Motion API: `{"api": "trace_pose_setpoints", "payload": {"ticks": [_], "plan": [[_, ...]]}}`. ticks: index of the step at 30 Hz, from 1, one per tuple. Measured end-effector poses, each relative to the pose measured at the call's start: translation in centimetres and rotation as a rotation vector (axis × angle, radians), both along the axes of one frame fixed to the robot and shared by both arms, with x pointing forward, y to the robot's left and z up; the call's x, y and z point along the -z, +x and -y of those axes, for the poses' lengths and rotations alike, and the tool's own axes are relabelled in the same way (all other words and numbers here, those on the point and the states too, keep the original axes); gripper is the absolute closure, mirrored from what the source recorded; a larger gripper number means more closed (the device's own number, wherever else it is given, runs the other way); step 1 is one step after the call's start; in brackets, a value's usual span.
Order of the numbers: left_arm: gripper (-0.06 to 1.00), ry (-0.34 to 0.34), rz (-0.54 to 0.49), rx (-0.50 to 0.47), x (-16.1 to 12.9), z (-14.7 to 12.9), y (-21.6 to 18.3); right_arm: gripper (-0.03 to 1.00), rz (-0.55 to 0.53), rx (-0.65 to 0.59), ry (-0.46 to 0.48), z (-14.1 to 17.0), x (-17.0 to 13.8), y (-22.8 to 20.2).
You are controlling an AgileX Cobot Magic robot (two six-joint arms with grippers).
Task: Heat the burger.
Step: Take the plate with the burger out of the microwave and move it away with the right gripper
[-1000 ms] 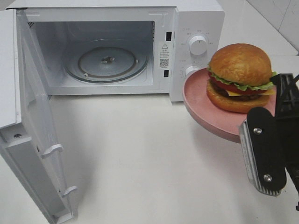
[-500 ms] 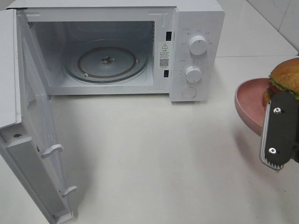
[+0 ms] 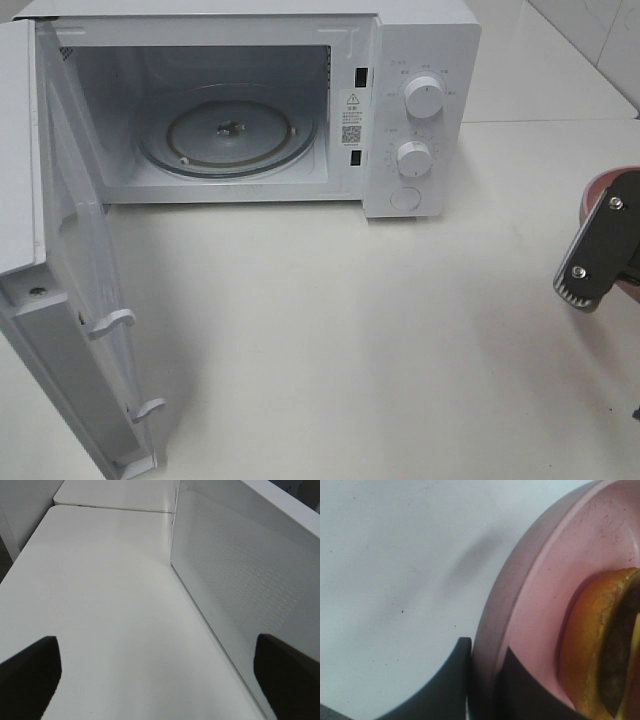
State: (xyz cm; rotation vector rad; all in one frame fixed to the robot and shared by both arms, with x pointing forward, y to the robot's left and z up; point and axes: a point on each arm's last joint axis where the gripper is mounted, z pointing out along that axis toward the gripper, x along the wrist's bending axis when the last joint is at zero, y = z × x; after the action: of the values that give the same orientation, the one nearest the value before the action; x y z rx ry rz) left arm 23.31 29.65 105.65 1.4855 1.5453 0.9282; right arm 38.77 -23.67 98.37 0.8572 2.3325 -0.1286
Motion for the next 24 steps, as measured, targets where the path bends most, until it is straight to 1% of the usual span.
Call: {"api": "trace_pose_setpoints", "payload": {"ticks": [2, 3, 4, 5, 7, 8, 9, 10, 11, 12, 14, 17, 19, 22, 24], "plan": [[-0.05, 0.0, 0.0, 0.0, 0.0, 0.0, 0.0, 0.9, -0.003, 0.021, -0.001, -0.1, 0.2, 0.1], [-0.05, 0.0, 0.0, 0.0, 0.0, 0.0, 0.0, 0.9, -0.014, 0.073, 0.002, -0.3, 0.9, 0.4], [-0.05, 0.0, 0.0, 0.0, 0.0, 0.0, 0.0, 0.9, -0.014, 0.073, 0.002, -0.3, 0.9, 0.4], [-0.05, 0.0, 0.0, 0.0, 0.0, 0.0, 0.0, 0.9, -0.024, 0.127, 0.006, -0.5, 1.7, 0.6], [-0.05, 0.0, 0.0, 0.0, 0.0, 0.0, 0.0, 0.9, -0.026, 0.149, 0.01, -0.6, 1.9, 0.8], [-0.05, 0.0, 0.0, 0.0, 0.0, 0.0, 0.0, 0.9, -0.026, 0.202, 0.019, -0.9, 2.4, 1.1], [-0.05, 0.0, 0.0, 0.0, 0.0, 0.0, 0.0, 0.9, -0.026, 0.202, 0.019, -0.9, 2.4, 1.1], [-0.05, 0.0, 0.0, 0.0, 0.0, 0.0, 0.0, 0.9, -0.021, 0.26, 0.031, -1.3, 2.9, 1.5], [-0.05, 0.0, 0.0, 0.0, 0.0, 0.0, 0.0, 0.9, -0.016, 0.29, 0.038, -1.4, 3.2, 1.7], [-0.05, 0.0, 0.0, 0.0, 0.0, 0.0, 0.0, 0.9, -0.016, 0.29, 0.038, -1.4, 3.2, 1.7], [-0.05, 0.0, 0.0, 0.0, 0.0, 0.0, 0.0, 0.9, 0.008, 0.392, 0.053, -2.2, 3.8, 2.7], [-0.05, 0.0, 0.0, 0.0, 0.0, 0.0, 0.0, 0.9, 0.014, 0.412, 0.051, -2.4, 3.9, 2.9], [-0.05, 0.0, 0.0, 0.0, 0.0, 0.0, 0.0, 0.9, 0.027, 0.481, 0.023, -2.9, 4.8, 3.7], [-0.05, 0.0, 0.0, 0.0, 0.0, 0.0, 0.0, 0.9, 0.025, 0.488, 0.014, -2.9, 5.0, 3.8], [-0.05, 0.0, 0.0, 0.0, 0.0, 0.0, 0.0, 0.9, 0.016, 0.503, -0.011, -3.1, 5.8, 4.1]]}}
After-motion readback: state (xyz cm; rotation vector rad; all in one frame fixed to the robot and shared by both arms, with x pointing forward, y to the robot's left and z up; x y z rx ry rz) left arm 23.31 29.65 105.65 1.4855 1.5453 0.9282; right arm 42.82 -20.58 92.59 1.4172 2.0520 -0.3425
